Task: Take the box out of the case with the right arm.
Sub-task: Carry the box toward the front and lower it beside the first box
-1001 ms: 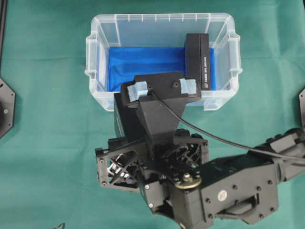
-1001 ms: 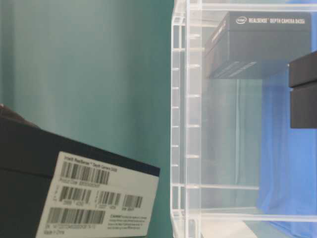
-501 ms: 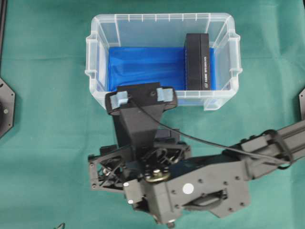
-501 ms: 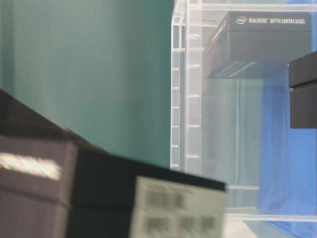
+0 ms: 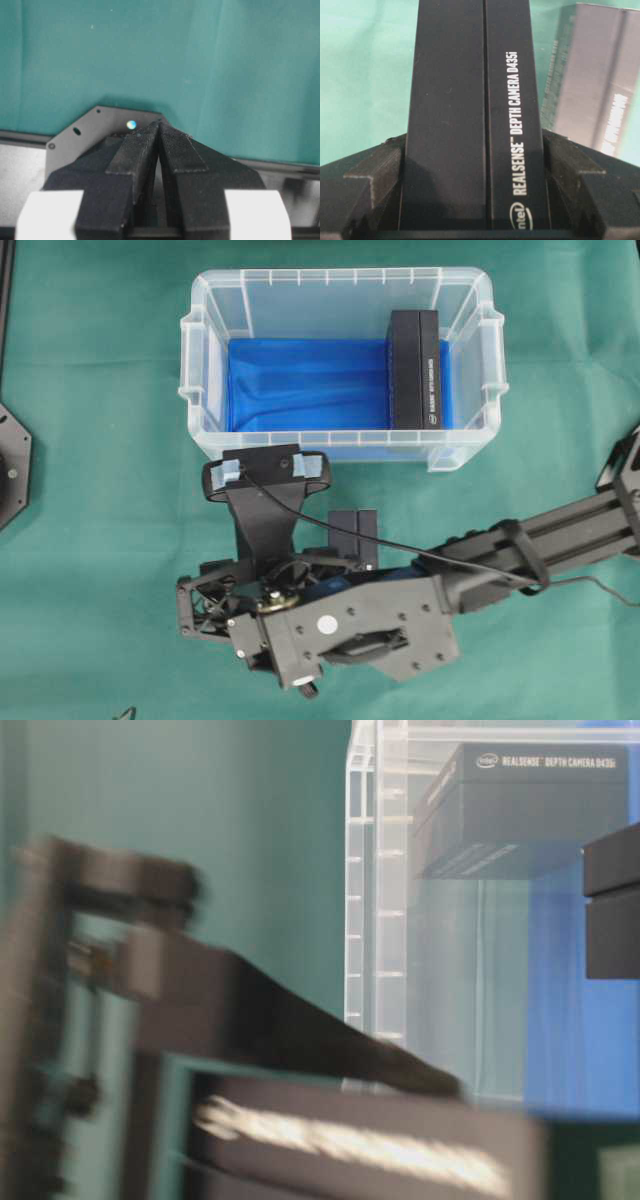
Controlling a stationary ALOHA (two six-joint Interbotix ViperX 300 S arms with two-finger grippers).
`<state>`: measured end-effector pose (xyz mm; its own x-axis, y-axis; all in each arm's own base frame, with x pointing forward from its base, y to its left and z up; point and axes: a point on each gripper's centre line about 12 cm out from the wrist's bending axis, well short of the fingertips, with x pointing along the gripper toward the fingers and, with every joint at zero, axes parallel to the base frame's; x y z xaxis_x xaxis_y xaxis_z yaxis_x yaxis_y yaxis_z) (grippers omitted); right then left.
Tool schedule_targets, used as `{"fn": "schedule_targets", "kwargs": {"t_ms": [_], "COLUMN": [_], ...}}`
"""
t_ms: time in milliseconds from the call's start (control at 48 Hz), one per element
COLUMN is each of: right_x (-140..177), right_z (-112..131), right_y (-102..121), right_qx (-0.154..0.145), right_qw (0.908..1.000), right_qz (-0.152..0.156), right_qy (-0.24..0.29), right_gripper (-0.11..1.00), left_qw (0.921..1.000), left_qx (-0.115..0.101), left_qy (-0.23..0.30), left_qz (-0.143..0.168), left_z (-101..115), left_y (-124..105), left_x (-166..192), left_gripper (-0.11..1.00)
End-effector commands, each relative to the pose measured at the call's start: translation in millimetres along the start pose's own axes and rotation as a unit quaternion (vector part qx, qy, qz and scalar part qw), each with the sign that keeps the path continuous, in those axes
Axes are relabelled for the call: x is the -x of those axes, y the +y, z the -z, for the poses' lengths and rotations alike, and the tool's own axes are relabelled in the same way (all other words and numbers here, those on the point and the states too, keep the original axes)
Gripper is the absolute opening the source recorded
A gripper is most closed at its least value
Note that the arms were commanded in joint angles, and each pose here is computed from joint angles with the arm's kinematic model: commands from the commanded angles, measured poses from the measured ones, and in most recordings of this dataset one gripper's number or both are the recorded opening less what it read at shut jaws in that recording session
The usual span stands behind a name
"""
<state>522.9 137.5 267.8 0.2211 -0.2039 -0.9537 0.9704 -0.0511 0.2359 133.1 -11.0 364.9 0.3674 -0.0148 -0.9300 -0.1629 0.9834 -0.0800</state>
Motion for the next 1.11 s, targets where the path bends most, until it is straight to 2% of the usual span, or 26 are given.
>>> {"fn": "schedule_targets", "kwargs": {"t_ms": [0,167,355,521,959,1084], "right_x": [3.8,-25.5,-39.9,-48.1,-62.7,-62.6], "right_z": [-0.6,2.3,2.3,6.9,14.1,15.0], "right_y": [3.7,0.9,-4.4,-1.5,-6.5,-4.5], "right_qx": [-0.008,-0.007,-0.012,-0.014,-0.022,-0.024], "right_qw": [0.9997,1.0000,0.9997,0.9999,0.9995,0.9993], "right_qz": [-0.021,0.000,0.014,-0.004,0.002,-0.007], "right_qy": [0.008,0.000,-0.015,0.001,0.023,0.027], "right_gripper": [0.68,0.68,0.68,0.68,0.68,0.68], "left_qw": [1.0000,1.0000,1.0000,1.0000,1.0000,1.0000], "left_qx": [-0.001,-0.001,-0.002,-0.003,-0.003,-0.003], "left_qy": [-0.005,-0.003,0.001,0.002,0.003,0.004], "left_qz": [0.000,0.000,0.000,-0.002,-0.003,-0.003], "left_z": [-2.4,-2.2,-1.5,-0.7,-0.4,-0.2], "left_y": [-0.7,-0.7,-0.7,-0.3,-0.1,0.0], "left_x": [1.8,0.1,-2.2,-3.3,-4.6,-4.6], "left_gripper": [0.00,0.00,0.00,0.00,0.00,0.00]}}
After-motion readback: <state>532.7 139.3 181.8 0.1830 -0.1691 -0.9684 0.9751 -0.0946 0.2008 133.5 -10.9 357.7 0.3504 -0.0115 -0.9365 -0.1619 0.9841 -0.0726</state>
